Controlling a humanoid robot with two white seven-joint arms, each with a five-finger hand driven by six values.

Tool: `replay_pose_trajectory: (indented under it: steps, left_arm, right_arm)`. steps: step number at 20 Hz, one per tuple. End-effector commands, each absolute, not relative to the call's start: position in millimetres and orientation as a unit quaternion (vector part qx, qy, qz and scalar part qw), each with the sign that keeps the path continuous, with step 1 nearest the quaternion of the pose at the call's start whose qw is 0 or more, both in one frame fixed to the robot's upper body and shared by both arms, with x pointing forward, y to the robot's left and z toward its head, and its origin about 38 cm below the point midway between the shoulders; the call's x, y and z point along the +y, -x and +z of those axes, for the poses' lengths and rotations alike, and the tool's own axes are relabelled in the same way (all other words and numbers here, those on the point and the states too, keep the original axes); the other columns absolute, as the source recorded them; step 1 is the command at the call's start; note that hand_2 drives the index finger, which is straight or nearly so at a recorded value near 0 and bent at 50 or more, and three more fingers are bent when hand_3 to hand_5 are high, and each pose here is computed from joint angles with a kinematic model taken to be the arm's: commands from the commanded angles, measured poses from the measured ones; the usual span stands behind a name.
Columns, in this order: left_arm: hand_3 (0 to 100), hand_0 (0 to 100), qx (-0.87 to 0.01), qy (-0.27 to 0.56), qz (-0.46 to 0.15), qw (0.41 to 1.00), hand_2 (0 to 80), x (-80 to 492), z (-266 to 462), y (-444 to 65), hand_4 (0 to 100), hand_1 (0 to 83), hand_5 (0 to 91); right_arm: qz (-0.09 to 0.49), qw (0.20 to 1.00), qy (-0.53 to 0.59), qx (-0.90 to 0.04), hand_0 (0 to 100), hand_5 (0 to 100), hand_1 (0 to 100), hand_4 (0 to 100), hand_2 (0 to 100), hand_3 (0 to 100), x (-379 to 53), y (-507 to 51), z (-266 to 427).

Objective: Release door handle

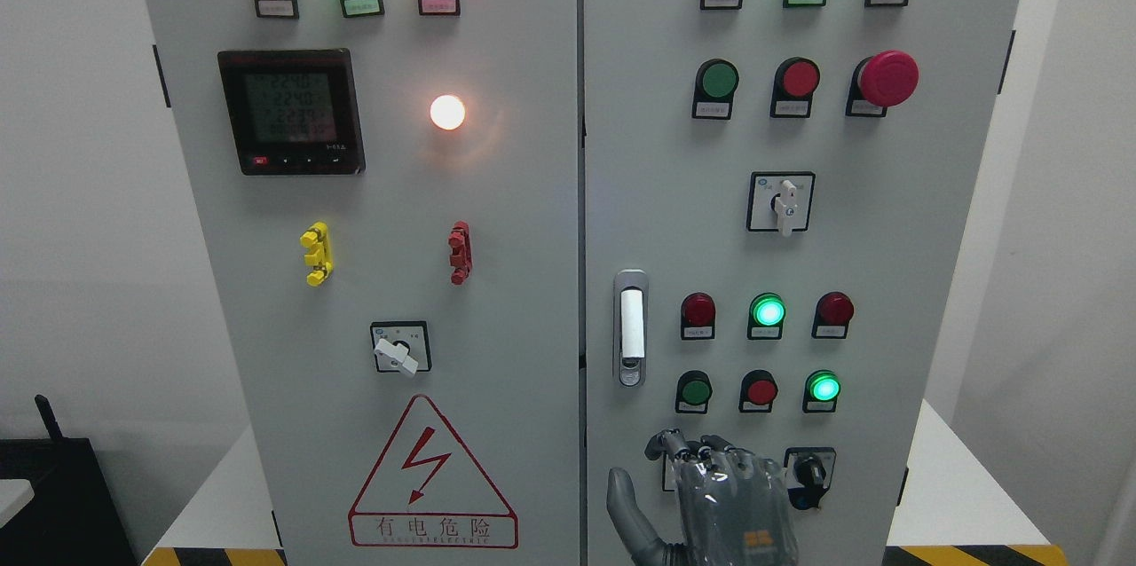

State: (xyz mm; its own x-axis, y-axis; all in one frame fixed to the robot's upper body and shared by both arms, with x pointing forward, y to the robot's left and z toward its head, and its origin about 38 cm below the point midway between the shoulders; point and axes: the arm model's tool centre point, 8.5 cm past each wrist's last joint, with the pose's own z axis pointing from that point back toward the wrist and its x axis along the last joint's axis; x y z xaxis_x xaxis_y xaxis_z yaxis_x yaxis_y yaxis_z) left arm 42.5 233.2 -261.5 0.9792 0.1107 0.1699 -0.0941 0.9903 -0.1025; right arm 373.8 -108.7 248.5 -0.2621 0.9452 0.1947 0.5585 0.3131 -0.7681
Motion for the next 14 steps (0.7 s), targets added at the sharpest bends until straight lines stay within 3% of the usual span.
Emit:
replay_pose_trajectory:
  steps: [1, 14]
  left_arm:
    - [0, 12, -0.080, 0.046, 0.058, 0.994, 0.0, 233.3, -261.6, -36.7, 0, 38.9, 0.0]
    - [0, 12, -0.080, 0.046, 0.058, 0.994, 0.0, 233.3, -261.6, -36.7, 0, 38.9, 0.0]
  right_arm:
    - [0.278, 0.329, 0.516, -0.740, 44, 94, 0, 100, 93, 100, -116.0, -372.6, 259.2]
    - [0.316, 0.309, 0.535, -0.721, 39, 95, 0, 100, 97, 100, -106.1, -405.9, 296.6]
